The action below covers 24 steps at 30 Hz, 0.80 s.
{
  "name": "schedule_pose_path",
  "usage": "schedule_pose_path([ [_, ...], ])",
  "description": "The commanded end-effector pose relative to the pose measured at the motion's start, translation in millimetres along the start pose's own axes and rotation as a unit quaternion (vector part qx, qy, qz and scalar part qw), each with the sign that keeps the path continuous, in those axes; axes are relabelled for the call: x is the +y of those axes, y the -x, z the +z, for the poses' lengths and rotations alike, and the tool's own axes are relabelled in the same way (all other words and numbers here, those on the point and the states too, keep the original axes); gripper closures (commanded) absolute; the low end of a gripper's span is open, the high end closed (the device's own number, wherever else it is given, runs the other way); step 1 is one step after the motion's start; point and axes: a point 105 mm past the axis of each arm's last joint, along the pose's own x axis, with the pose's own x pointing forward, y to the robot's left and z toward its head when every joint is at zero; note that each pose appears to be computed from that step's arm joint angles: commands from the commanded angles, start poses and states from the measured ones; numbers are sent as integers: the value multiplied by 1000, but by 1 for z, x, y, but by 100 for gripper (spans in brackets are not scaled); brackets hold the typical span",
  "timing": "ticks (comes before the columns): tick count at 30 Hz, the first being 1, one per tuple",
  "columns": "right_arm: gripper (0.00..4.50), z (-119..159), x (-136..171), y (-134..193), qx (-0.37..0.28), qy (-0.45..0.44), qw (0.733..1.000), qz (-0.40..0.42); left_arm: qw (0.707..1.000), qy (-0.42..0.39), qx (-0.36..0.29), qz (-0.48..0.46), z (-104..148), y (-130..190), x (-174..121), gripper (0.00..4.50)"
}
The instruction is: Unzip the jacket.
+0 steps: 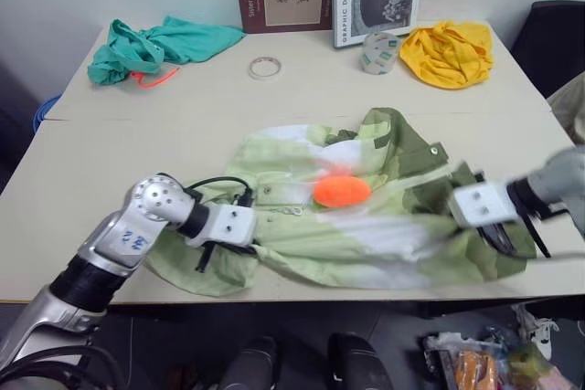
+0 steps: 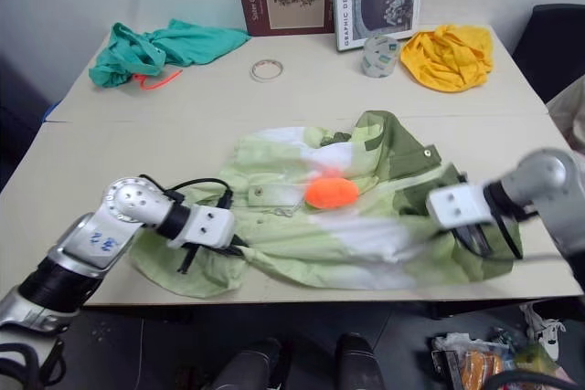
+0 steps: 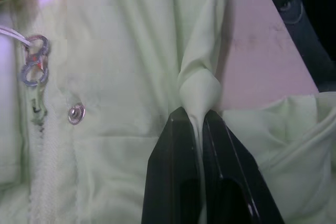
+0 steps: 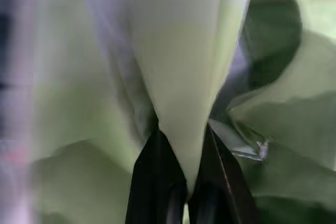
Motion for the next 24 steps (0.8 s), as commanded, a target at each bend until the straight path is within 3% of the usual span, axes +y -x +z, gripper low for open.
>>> schedule_pose_path([
  [1,444,21,43,8,-16,-40,999,12,1000,-10,-1,-21,-2,10,-11,450],
  [6,444,54,97,-16,-91,-137,986,4,999,-12,-9,-34,-4,10,-16,450],
  [9,444,68,103,-25,-115,-159,980,-26,999,-10,-6,-49,-9,11,-20,450],
  [13,444,59,86,-33,-82,-150,978,-120,996,9,-9,-87,-10,12,-31,450],
  [16,381,53,89,-30,-69,-166,977,-115,994,30,-25,-104,-6,14,-35,375],
  [22,178,68,80,4,-128,-186,969,-105,988,72,-37,-134,4,36,-45,191],
  [24,177,82,70,25,-194,-199,956,-92,982,100,-76,-138,17,50,-40,134],
])
